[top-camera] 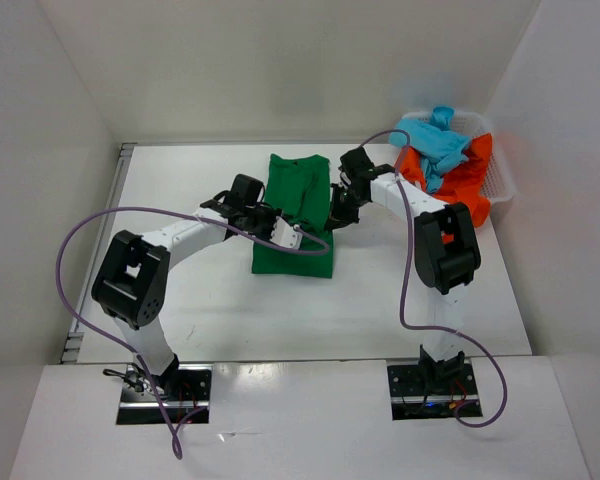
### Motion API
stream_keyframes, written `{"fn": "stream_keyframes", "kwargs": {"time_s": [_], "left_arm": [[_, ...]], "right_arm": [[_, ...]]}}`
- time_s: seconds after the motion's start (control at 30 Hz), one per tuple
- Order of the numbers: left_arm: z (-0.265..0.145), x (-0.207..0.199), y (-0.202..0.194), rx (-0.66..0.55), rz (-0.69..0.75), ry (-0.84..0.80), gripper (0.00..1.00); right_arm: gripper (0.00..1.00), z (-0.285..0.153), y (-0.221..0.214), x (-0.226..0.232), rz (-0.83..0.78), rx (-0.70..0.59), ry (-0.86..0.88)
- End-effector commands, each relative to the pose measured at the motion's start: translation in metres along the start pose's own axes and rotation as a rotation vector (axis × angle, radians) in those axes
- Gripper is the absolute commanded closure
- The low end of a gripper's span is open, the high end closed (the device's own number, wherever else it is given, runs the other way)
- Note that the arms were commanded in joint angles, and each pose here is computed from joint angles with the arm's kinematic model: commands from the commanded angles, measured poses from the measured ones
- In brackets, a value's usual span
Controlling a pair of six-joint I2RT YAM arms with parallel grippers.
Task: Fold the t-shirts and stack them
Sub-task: Fold the folded rectangular tshirt in 1/3 of the way
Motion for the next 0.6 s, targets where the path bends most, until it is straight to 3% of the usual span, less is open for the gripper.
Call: {"fn": "stream_keyframes", "kwargs": {"time_s": [0.0,0.13,0.23,0.37,0.43,0.57], "left_arm": [[0.005,0.026,0.006,-0.06,0.016,0.067,0.85],[0.013,0.026,0.003,-0.07,0.019,0.07,0.83],[0.018,0.021,-0.004,-0.061,0.013,0.056,0.83],[0.018,0.027,-0.012,-0.045,-0.004,0.086,0.74],[0.015,0.029,-0.025,0.009,-0.026,0.113,0.51],[0.006,0.049,-0.044,0.095,-0.06,0.241,0.18]], "right_arm": [[1.0,0.001,0.011,0.005,-0.03,0.008,0.034],[0.98,0.014,0.014,0.0,-0.026,0.03,0.046],[0.9,0.02,0.022,0.004,-0.055,0.026,0.071],[0.62,0.028,0.029,-0.002,-0.053,0.03,0.052],[0.55,0.022,0.043,-0.011,-0.036,-0.009,0.035],[0.47,-0.005,0.073,-0.019,-0.003,-0.104,0.042]]}}
Point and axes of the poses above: each gripper's point midway between its finger pads, its own z axis out along the fingers, its own x axis along the line the jaws close on, y = z × x, the point moved 3 cm from there along -z, back along the fingers
